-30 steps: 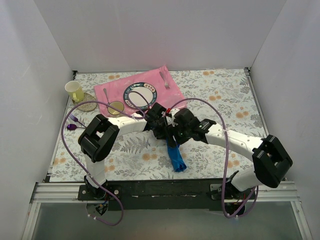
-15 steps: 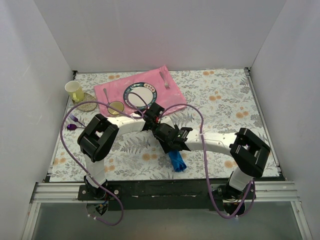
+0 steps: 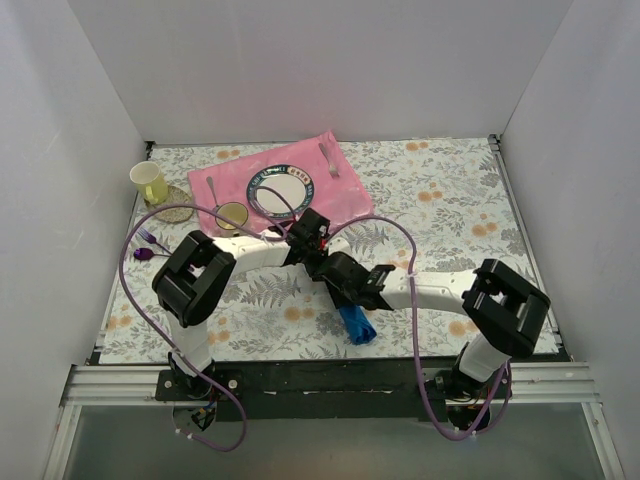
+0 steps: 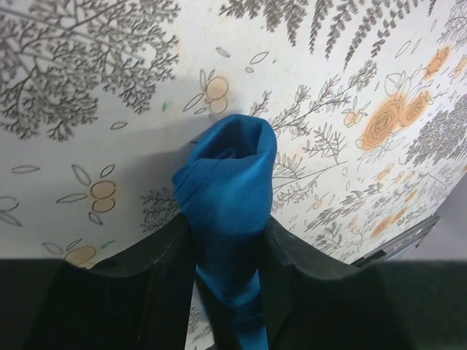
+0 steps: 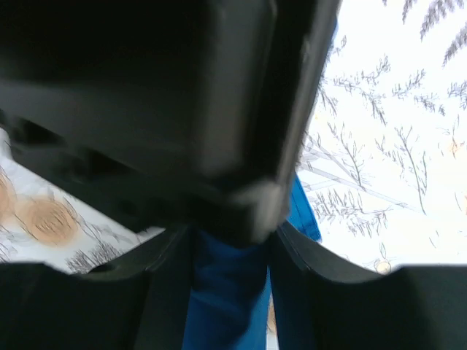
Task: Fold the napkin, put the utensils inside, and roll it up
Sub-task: Roll the napkin with the utensil
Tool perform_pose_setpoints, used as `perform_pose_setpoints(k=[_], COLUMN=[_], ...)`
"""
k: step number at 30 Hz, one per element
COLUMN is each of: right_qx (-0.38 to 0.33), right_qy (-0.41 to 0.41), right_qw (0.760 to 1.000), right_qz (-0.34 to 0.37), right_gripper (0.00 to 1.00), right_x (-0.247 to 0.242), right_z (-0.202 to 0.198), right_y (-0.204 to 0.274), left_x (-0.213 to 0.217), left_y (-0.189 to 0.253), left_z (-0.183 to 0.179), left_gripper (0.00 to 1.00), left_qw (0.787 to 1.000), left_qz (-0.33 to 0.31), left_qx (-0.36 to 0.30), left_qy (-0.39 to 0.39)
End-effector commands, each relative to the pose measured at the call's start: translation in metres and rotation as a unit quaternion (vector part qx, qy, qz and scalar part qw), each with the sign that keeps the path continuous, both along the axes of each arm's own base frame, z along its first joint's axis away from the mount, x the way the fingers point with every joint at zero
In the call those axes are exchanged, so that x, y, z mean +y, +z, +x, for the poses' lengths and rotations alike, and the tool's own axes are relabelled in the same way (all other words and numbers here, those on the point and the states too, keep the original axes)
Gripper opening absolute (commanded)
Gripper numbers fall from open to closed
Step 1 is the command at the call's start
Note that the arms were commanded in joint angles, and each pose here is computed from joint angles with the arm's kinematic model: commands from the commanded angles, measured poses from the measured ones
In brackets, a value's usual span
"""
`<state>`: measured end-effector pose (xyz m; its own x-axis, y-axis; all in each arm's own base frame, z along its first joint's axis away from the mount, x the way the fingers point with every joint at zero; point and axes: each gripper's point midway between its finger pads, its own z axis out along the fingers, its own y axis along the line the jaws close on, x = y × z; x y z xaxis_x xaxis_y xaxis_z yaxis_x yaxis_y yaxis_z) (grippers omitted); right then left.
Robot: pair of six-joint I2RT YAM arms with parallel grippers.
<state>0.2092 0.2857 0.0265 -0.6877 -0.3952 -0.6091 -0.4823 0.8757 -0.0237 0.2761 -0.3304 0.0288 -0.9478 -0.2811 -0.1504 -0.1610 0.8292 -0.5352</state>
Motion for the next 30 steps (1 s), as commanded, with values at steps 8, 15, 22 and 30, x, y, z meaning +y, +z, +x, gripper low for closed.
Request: perform_pose_setpoints(k=[8, 15, 22, 30], right_qx=[0.059, 0.187, 0.33, 0.344], right_qy=[0.045, 0.124, 0.157, 0.125], right_qw=[0.997, 0.946, 0.854, 0.821], right_qz=[0.029, 0.232, 0.37, 0.439], right_gripper=[0.33, 0.28, 0.24, 0.27], right_x=[-0.027, 0.005, 0.013, 0.009], right_z=[-0.008, -0.012, -0.032, -0.02], right_y=[-0.015, -0.002, 0.0, 0.003], left_x=[0.038, 0.038, 0.028, 0.018], left_y=[0.02, 0.038, 0.039, -0.001], left_z=[-0.007, -0.004, -0.002, -0.018], left_gripper=[0.65, 0.7, 0.74, 0.73], left_qw=[0.999, 0.999, 0.999, 0.999], left_qz=[0.004, -0.005, -0.021, 0.014], left_qx=[-0.013, -0.03, -0.023, 0.046], left_qy=[0.039, 0.034, 0.031, 0.022])
